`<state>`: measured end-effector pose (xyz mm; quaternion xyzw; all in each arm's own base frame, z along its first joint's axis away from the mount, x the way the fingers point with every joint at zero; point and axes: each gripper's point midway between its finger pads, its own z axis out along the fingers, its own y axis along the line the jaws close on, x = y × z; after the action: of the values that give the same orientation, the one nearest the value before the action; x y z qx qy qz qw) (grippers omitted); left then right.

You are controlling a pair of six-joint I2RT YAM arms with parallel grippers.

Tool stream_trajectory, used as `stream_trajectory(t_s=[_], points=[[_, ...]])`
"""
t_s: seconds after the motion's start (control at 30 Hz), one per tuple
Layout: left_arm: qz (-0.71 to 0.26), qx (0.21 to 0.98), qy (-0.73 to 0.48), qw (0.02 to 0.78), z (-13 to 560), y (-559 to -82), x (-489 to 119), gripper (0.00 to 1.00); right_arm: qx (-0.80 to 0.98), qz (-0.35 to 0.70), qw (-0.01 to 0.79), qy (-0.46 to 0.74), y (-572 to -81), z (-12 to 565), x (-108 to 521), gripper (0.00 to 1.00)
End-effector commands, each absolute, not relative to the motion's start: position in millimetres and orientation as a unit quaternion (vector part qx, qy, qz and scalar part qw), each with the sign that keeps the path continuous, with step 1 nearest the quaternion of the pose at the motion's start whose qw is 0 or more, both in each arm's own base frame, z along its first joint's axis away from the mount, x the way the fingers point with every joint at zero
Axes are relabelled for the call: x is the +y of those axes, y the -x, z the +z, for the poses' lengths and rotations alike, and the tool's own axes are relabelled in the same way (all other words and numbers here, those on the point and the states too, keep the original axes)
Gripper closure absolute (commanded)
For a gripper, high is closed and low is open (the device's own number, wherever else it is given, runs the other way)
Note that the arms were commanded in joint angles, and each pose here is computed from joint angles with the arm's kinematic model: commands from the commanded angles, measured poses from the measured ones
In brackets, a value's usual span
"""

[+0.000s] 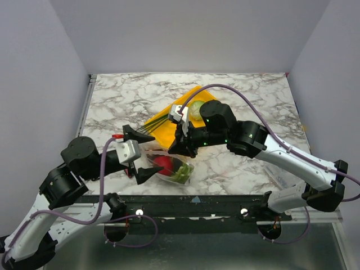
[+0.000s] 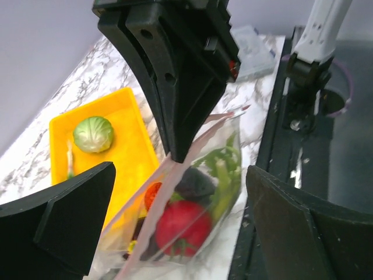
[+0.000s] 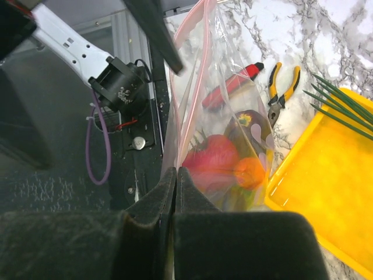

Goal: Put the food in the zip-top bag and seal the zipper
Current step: Adjust the zipper food storage bag at the center of the board.

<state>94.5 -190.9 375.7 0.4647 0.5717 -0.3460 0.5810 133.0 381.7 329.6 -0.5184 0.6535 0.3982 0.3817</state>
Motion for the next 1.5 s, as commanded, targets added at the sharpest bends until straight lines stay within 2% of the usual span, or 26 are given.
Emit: stream_trajectory(t_s=[0.0, 0.17, 0.23, 0.37, 0.43, 0.57, 0.73, 0.8, 0.9, 1.03, 1.13, 1.3, 1.47], points=[[-0.287, 0.536, -0.547, 0.576, 356, -113, -206, 0.02, 0.649, 0.419, 0.364, 0.520, -125, 332, 384, 1.00], [-0.225, 0.569, -0.587, 0.530, 319, -138, -210, 0.02, 0.662, 0.425, 0.358, 0.504, -126, 335, 386, 1.00], [-0.221, 0.568, -0.593, 0.526, 312, -141, -212, 0.05, 0.667, 0.429, 0.352, 0.497, -125, 337, 386, 1.00], [-0.222, 0.560, -0.582, 0.546, 310, -146, -216, 0.24, 0.691, 0.426, 0.351, 0.467, -129, 338, 384, 1.00], [-0.216, 0.570, -0.571, 0.549, 306, -152, -217, 0.31, 0.713, 0.419, 0.353, 0.437, -134, 338, 381, 0.96], [-0.201, 0.594, -0.555, 0.547, 291, -163, -214, 0.52, 0.737, 0.434, 0.338, 0.393, -131, 343, 376, 0.94], [-0.200, 0.594, -0.541, 0.561, 290, -163, -211, 0.64, 0.749, 0.430, 0.352, 0.361, -135, 343, 368, 0.93], [-0.206, 0.592, -0.541, 0.561, 290, -160, -212, 0.71, 0.762, 0.413, 0.359, 0.346, -142, 343, 363, 0.84], [-0.222, 0.596, -0.547, 0.545, 288, -155, -215, 0.84, 0.778, 0.391, 0.363, 0.332, -146, 343, 352, 0.58], [-0.238, 0.608, -0.550, 0.521, 289, -150, -218, 0.92, 0.779, 0.360, 0.380, 0.346, -141, 342, 330, 0.43], [-0.248, 0.614, -0.555, 0.503, 292, -144, -219, 0.98, 0.754, 0.336, 0.420, 0.378, -128, 349, 317, 0.37], [-0.250, 0.623, -0.555, 0.491, 297, -144, -218, 1.00, 0.703, 0.280, 0.478, 0.447, -104, 337, 322, 0.35], [-0.250, 0.629, -0.552, 0.487, 299, -142, -216, 1.00, 0.670, 0.145, 0.563, 0.462, -100, 325, 328, 0.34]])
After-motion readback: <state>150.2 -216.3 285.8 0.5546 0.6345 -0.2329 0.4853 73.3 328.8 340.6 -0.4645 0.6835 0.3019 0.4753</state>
